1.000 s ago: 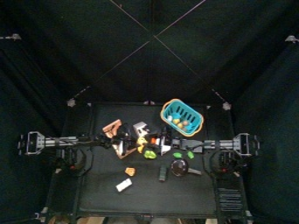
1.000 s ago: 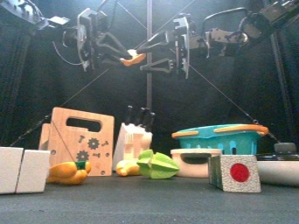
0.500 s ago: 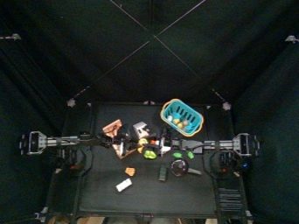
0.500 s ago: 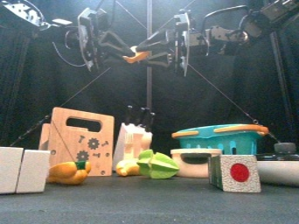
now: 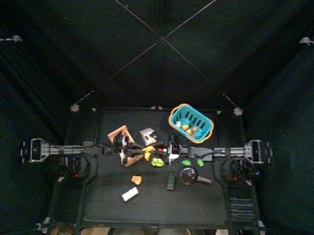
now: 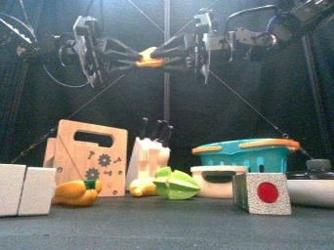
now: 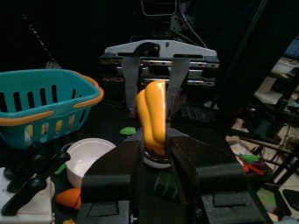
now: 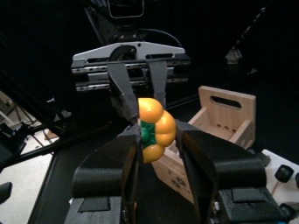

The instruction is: Hand over squash half

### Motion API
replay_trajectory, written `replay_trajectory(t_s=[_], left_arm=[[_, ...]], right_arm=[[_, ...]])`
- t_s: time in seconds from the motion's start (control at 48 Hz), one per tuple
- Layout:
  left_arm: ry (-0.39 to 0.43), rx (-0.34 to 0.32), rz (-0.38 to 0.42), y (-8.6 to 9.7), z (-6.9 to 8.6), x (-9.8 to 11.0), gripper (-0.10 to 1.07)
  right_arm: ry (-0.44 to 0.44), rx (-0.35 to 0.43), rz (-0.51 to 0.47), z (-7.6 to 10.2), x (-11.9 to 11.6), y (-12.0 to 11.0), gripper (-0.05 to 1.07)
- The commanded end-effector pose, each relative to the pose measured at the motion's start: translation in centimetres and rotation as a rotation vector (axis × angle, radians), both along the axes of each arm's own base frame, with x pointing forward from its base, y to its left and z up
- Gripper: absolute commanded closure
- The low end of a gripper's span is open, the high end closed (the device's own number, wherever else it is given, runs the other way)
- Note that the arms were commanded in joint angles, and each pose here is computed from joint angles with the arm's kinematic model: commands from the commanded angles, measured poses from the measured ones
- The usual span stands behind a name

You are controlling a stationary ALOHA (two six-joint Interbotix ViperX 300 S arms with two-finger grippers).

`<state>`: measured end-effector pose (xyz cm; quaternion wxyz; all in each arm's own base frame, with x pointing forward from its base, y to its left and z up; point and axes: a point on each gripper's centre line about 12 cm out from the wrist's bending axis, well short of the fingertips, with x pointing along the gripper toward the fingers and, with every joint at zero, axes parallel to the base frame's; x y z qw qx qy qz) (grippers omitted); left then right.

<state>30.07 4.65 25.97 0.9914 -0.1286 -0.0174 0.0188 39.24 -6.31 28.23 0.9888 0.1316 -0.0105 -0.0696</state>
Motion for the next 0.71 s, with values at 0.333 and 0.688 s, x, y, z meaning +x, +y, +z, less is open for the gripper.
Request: replay_trajectory(t_s=[0.333, 0.688], left_arm=[[0.030, -0.004, -0.002, -0.3, -0.6, -0.3, 0.02], [0.035, -0.011, 0.003, -0.3, -0.8, -0.7, 0.02]], right_arm=[[-0.021, -0.005, -0.010, 0.7, -0.4, -0.4, 0.40], [-0.012, -0.030, -0.001, 0.5, -0.4, -0.3, 0.40]])
